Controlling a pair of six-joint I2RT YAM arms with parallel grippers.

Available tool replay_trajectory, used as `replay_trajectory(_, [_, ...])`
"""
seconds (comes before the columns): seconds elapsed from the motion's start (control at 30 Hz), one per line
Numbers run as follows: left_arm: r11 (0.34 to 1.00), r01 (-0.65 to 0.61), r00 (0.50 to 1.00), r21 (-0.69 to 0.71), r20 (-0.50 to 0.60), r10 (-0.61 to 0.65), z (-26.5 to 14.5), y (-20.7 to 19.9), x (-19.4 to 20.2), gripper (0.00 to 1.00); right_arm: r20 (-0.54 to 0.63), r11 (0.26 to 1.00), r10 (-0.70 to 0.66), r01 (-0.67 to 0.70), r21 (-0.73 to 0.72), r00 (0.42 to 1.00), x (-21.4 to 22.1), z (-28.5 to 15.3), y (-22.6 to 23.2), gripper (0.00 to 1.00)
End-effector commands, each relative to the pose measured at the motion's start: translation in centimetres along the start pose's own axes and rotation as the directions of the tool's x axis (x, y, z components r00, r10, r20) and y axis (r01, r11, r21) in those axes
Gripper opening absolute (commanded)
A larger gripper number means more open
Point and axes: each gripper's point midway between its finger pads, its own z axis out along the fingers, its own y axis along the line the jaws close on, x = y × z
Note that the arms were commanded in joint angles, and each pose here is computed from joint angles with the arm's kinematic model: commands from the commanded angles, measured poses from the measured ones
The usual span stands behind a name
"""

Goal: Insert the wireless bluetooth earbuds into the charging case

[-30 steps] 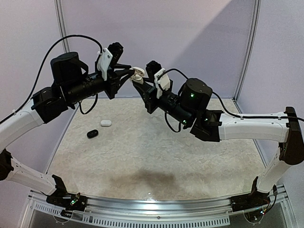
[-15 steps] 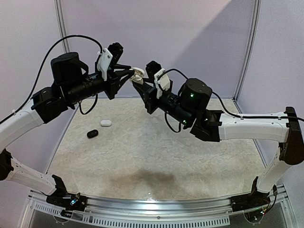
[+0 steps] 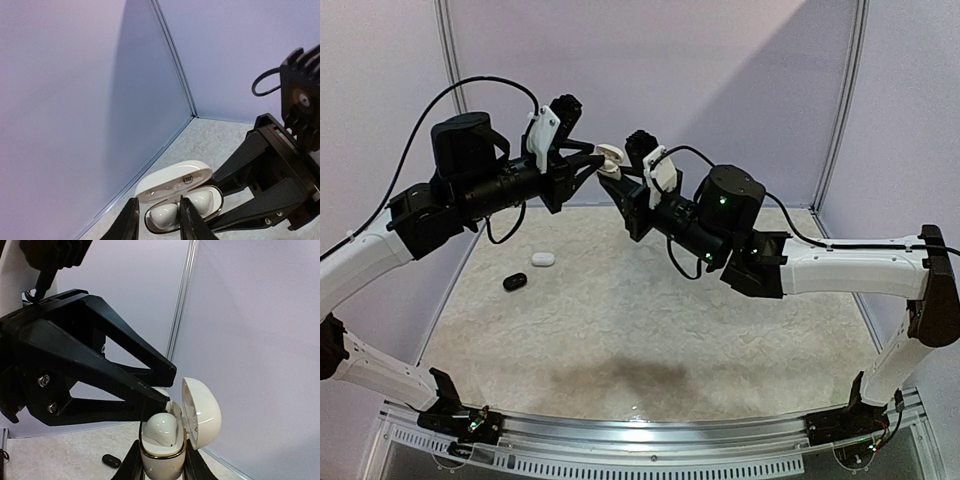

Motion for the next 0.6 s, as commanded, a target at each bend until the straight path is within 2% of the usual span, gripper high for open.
replay_trajectory(0.0, [0.999,-0.003,0.999,0.038,-0.054,0.005,0.4,-1.1,1.3,0.30,0.080,1.000,0.018,-0.017,-0.007,0.997,-3.3,-0.3,-0.2,0.00])
replay_trajectory(0.2, [0.999,0.003,0.999,0.032,-0.047,-0.001,0.3,-0.8,0.7,0.36,0.071,1.000,0.024,-0.023,-0.008,0.997,-3.2,-0.2,-0.2,0.00])
replay_trajectory(0.57, [0.998,0.046,0.999,0.039,-0.006,-0.046,-1.2,-0.1,-2.0,0.36,-0.024,0.997,0.074,-0.074,0.006,0.997,-1.2,0.5,-1.0,0.00])
